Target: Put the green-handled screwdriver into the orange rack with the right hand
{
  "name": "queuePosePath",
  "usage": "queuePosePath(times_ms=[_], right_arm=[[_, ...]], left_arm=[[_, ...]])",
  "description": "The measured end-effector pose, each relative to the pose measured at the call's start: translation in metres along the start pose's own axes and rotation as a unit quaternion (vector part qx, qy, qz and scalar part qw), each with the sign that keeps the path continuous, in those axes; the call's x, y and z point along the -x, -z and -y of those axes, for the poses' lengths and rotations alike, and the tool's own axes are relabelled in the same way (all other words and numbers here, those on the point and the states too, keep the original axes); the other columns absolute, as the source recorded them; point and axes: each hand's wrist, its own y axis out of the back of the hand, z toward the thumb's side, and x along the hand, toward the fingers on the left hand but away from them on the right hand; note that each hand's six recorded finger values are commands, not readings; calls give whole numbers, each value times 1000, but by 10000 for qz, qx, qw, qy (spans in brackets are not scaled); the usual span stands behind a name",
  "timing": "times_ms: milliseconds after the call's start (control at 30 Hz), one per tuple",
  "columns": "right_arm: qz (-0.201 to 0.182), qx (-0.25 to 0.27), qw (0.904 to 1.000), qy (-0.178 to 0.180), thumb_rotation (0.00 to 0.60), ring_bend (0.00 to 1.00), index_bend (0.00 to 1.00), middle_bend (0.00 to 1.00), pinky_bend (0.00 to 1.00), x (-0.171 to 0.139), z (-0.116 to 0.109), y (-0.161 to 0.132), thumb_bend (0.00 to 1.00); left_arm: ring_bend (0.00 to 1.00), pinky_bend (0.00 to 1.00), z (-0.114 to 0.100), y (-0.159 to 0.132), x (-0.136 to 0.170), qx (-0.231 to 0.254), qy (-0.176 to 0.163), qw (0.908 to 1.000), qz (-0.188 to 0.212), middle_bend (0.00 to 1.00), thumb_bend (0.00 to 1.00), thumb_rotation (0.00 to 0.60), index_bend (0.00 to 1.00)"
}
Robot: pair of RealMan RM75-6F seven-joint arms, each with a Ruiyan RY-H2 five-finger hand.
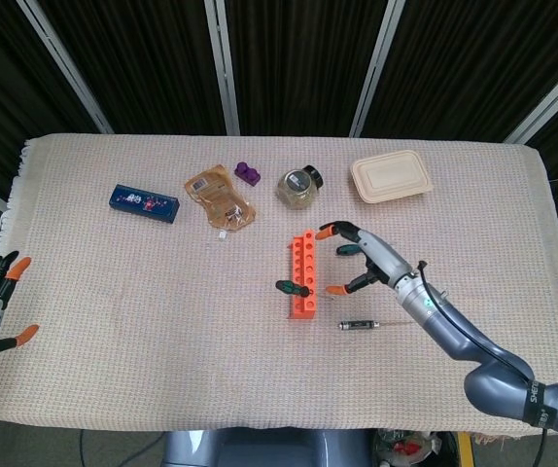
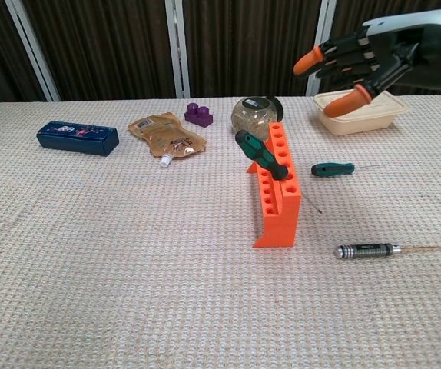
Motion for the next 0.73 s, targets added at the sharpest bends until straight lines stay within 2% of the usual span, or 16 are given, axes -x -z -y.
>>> queuePosePath(times_ms=[167,267,367,567,633,667,733], right_arm=[[-51,-690,9952,694,600,0,250,133,0,-22,-28,13,190],[50,-1330,9848,1115,600,0,251,133,0,-40,-41,26,228],[229,-1990,9681,1503,600,0,251,131,0,-62,-49,42,230],[638,-3125,9252,2056,600,0,217,79,0,-107,-56,71,229],[879,-3584,9036,2175,600,0,190,57,0,-126,-54,84,230],[936,-3693,8978,2210,600,0,180,49,0,-132,-54,86,231],[1146,-4034,8773,2334,600,0,160,34,0,-152,-51,95,230]], left_arm=[[0,0,-1,4,3,-37,-70,9999,-68,0,156,600,71],[0,0,-3,4,3,-79,-165,9998,-82,0,157,600,75],[0,0,-5,3,4,-133,-250,9996,-62,0,156,600,84],[0,0,-7,-4,8,-135,-337,9993,38,0,161,600,91],[0,0,-7,-7,10,-129,-355,9992,93,0,158,600,92],[0,0,-6,-9,11,-126,-352,9992,107,0,157,600,92],[0,0,-5,-11,13,-115,-336,9993,124,0,156,600,93]])
